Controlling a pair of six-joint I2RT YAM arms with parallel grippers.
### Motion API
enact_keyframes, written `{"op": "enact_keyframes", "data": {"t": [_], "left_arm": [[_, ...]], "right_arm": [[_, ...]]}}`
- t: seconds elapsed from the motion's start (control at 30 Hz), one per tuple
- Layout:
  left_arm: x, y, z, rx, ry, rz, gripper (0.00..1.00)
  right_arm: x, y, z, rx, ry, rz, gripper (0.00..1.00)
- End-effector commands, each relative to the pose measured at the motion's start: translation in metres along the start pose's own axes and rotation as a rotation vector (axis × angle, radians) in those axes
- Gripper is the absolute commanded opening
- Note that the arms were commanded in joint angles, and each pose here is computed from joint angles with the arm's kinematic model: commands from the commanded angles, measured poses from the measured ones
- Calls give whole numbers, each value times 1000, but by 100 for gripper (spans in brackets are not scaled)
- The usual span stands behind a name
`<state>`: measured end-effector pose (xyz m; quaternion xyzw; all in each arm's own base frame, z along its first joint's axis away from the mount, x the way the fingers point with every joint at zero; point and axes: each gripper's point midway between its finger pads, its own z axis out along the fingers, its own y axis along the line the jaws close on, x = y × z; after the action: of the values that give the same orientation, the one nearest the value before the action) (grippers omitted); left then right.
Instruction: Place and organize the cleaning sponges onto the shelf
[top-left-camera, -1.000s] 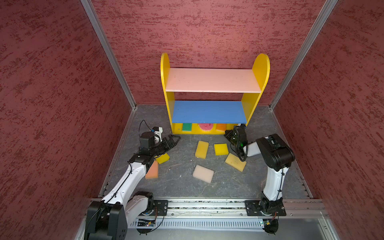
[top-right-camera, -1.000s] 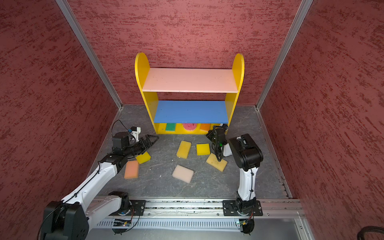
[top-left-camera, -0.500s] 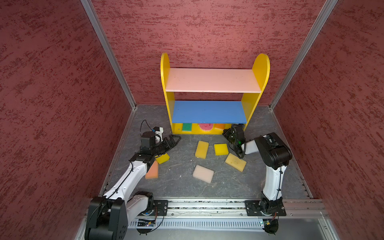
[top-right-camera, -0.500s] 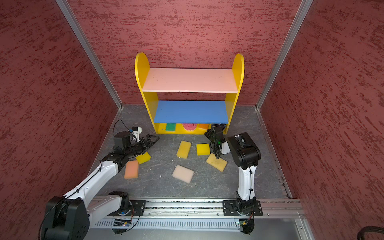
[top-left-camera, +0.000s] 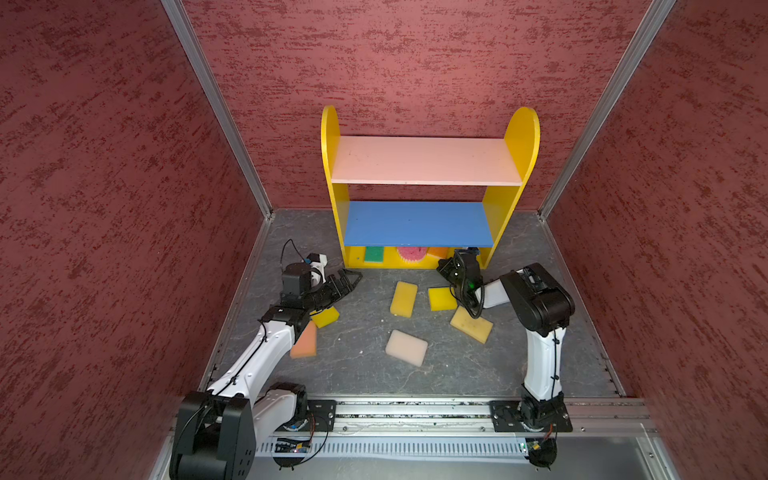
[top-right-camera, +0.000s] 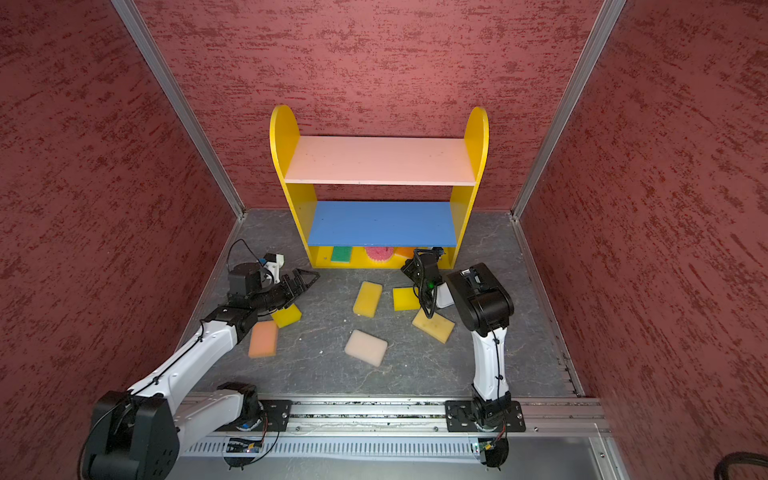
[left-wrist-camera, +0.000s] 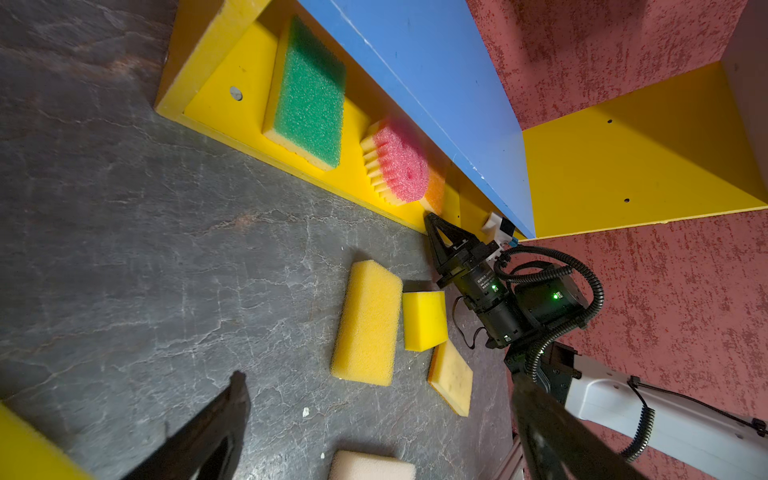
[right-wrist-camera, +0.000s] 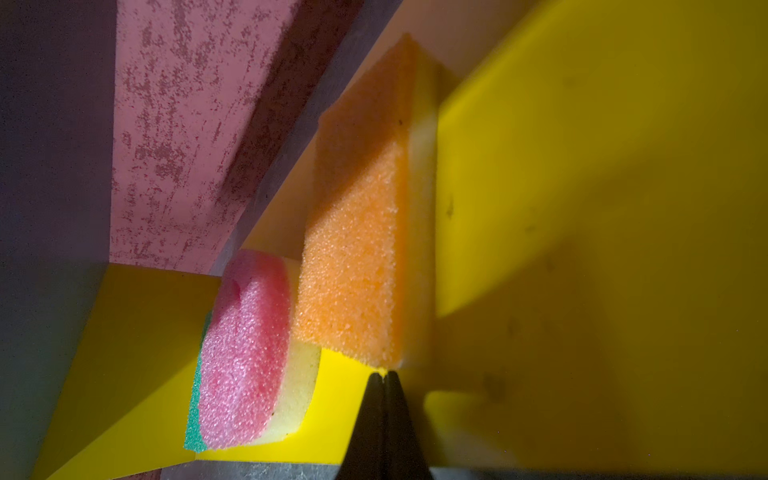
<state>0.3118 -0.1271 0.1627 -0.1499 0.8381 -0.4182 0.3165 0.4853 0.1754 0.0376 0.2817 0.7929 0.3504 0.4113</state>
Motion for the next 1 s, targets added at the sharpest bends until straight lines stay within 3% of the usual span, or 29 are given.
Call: {"op": "enact_keyframes", "data": {"t": [0.0,0.3,0.57,0.67,0.8,0.97], "left_arm": [[3,0,0,2,1,33,98],[3,-2,-3,2,0,33,98],[4,-4,-4,4,2,31,98],[4,-6,-3,7,3,34,98],[6,-7,-3,6,8,38,98],[7,-9,-2,9,10,43,98]], "right_arm": [[-12,-16,1,47,-54,32,0],[-43,-32,-11,88,-141,46,0],[-46,-28,-20,69,-138,37,0],[-47,-21,-28,52,-140,22,7],[-57,-17,-42,68,-185,6,31],[-66,-4,-41,46,-206,-21,36]]}}
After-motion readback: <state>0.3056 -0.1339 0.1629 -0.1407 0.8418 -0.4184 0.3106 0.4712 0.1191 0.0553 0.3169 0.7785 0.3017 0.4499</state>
